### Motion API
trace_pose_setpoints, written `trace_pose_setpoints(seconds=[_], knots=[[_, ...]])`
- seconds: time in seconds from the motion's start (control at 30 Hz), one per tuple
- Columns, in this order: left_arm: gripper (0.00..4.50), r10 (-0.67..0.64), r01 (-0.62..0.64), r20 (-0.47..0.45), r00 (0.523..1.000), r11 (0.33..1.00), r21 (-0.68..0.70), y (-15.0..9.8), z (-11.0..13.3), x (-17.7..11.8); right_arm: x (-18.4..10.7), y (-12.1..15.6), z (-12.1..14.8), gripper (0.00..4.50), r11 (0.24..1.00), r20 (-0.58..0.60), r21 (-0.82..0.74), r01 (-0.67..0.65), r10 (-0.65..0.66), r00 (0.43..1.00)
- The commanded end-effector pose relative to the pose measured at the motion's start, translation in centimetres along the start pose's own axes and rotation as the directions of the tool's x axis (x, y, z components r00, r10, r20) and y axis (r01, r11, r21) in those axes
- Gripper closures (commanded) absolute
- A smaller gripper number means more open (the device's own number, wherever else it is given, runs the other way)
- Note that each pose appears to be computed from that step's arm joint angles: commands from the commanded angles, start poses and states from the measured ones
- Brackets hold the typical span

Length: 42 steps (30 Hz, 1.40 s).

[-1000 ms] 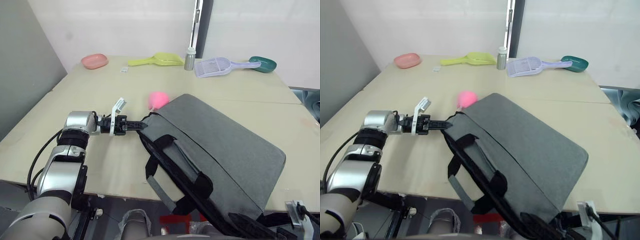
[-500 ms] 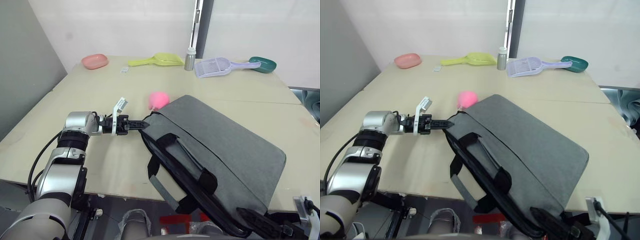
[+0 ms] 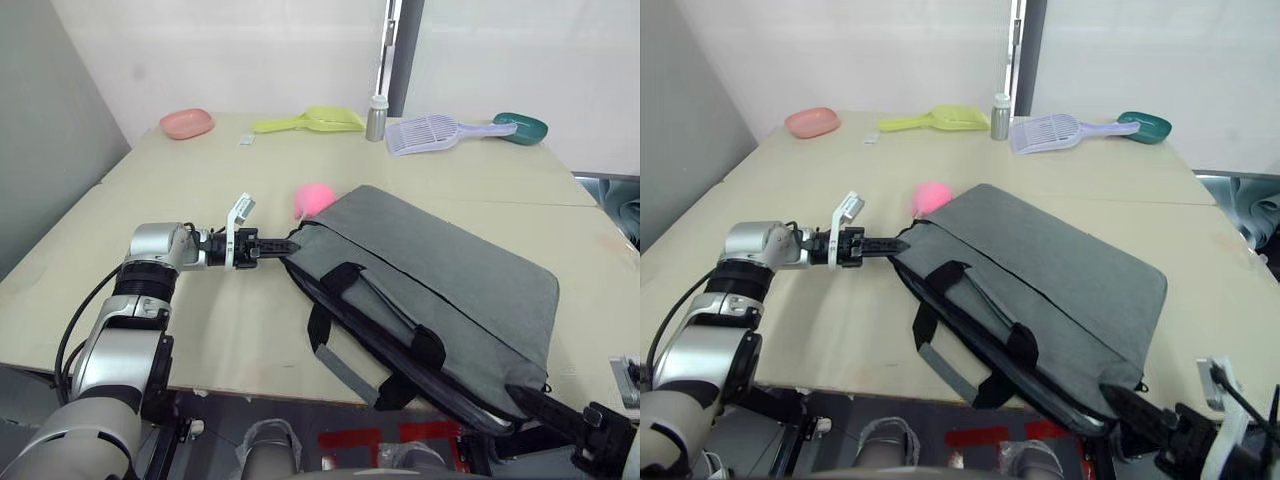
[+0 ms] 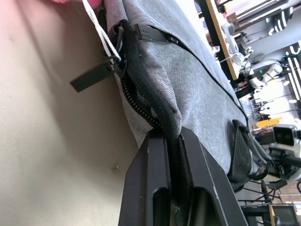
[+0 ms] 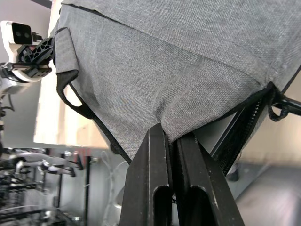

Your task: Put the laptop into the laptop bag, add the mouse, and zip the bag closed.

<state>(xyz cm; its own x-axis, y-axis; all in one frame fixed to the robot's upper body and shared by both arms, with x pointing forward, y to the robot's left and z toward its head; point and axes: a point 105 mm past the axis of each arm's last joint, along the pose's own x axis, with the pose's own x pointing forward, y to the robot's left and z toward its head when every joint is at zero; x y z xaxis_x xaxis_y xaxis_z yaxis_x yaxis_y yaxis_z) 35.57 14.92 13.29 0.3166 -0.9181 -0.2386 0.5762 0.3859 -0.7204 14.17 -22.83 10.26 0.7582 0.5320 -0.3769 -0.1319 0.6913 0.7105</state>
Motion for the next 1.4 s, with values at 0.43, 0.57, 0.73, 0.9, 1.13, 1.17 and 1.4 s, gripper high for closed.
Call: trace_pose_setpoints(seconds=[0.43,0.57,0.73,0.9,1.13,1.17,1.4], knots=[[4.5,0.156,-0.174,0.141,0.978,0.977,0.125,-2.4,-0.5,-9.7,8.3,1.2,6.0,4.48,0.915,-0.168,-0.387,-0.115,0.053,0.984],[4.5,0.204,-0.233,0.197,0.959,0.964,0.132,-3.5,-1.2,-11.2,9.9,2.3,5.7,4.48,0.874,-0.25,-0.435,-0.219,0.117,0.961],[4.5,0.264,-0.301,0.225,0.938,0.942,0.148,-4.2,-3.1,-12.4,10.7,3.7,5.1,4.48,0.815,-0.335,-0.469,-0.341,0.193,0.922],[4.5,0.295,-0.333,0.268,0.917,0.937,0.108,-3.2,-3.8,-12.5,11.4,3.9,6.1,4.48,0.777,-0.337,-0.515,-0.362,0.204,0.919],[4.5,0.274,-0.298,0.227,0.935,0.951,0.08,-2.5,-6.2,-11.1,11.8,3.6,8.4,4.48,0.744,-0.318,-0.577,-0.337,0.176,0.932],[4.5,0.271,-0.293,0.217,0.938,0.953,0.078,-2.4,-6.5,-10.8,11.7,3.5,8.7,4.48,0.742,-0.315,-0.581,-0.335,0.174,0.933],[4.5,0.203,-0.222,0.188,0.961,0.971,0.087,-2.6,-7.0,-8.2,10.2,3.6,9.2,4.48,0.727,-0.327,-0.591,-0.35,0.18,0.928]])
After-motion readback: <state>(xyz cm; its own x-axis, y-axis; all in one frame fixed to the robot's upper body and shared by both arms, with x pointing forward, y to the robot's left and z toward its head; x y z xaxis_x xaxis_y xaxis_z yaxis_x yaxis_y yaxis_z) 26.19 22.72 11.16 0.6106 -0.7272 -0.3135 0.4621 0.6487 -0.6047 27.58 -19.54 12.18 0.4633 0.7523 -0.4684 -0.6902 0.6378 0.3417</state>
